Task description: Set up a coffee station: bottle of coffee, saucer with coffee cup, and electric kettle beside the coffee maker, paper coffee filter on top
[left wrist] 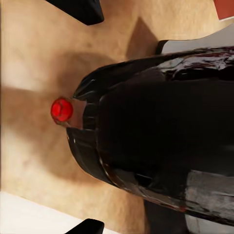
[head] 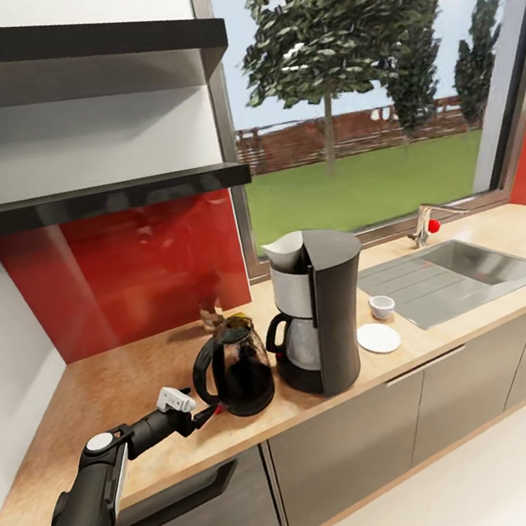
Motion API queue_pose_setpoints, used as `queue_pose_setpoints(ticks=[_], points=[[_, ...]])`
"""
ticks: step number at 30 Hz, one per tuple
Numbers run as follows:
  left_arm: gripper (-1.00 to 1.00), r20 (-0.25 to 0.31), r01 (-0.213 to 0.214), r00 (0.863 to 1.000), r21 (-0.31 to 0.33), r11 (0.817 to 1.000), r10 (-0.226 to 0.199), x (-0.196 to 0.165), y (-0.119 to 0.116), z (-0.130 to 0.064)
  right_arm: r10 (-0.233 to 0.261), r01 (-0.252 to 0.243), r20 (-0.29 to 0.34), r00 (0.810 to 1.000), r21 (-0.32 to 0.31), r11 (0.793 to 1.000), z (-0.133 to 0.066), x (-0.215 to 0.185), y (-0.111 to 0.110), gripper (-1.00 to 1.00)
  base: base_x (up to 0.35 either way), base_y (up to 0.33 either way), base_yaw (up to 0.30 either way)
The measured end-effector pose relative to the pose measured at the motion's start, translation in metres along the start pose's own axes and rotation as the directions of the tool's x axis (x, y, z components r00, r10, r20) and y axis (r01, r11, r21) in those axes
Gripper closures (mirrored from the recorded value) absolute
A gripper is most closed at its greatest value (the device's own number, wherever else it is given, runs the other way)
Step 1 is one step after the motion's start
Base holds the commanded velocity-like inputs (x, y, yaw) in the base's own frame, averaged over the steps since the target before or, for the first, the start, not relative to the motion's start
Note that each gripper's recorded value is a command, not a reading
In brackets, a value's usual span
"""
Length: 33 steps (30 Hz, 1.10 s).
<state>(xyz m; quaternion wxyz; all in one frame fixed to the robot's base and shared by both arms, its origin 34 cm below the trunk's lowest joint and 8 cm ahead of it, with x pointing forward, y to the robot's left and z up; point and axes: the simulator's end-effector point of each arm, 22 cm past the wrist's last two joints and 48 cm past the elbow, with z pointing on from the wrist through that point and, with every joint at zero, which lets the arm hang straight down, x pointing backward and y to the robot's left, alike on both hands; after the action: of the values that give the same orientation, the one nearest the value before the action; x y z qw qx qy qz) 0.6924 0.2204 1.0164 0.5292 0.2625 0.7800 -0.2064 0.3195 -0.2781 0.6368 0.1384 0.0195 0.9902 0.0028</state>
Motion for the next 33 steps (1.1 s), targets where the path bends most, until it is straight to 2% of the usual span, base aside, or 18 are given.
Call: queue_pose_setpoints(ticks=[8, 23, 29, 33], points=[[-1.0, 0.0, 0.0, 1.0, 0.0, 1.0, 0.0, 0.0, 0.0, 0.0, 0.0, 0.0, 0.0, 1.0, 0.0, 1.0, 0.0, 0.0, 0.0, -1.0, -0.02, 0.004, 0.0], [-1.0, 0.004, 0.003, 1.0, -0.007, 1.0, -0.003, 0.0, 0.003, -0.002, -0.001, 0.001, -0.001, 1.0, 0.0, 1.0, 0.0, 0.0, 0.0, -1.0, -0.301, 0.018, 0.0], [-1.0, 0.003, 0.003, 1.0, -0.006, 1.0, -0.003, 0.0, 0.003, -0.002, -0.001, 0.001, 0.0, 1.0, 0.0, 1.0, 0.0, 0.0, 0.0, -1.0, -0.064, 0.009, 0.0], [-1.0, -0.029, 0.024, 0.999, 0.009, 1.0, -0.024, 0.027, -0.01, -0.006, -0.001, 0.001, 0.0, 1.0, 0.0, 1.0, 0.0, 0.0, 0.0, -1.0, -0.007, 0.001, 0.0]])
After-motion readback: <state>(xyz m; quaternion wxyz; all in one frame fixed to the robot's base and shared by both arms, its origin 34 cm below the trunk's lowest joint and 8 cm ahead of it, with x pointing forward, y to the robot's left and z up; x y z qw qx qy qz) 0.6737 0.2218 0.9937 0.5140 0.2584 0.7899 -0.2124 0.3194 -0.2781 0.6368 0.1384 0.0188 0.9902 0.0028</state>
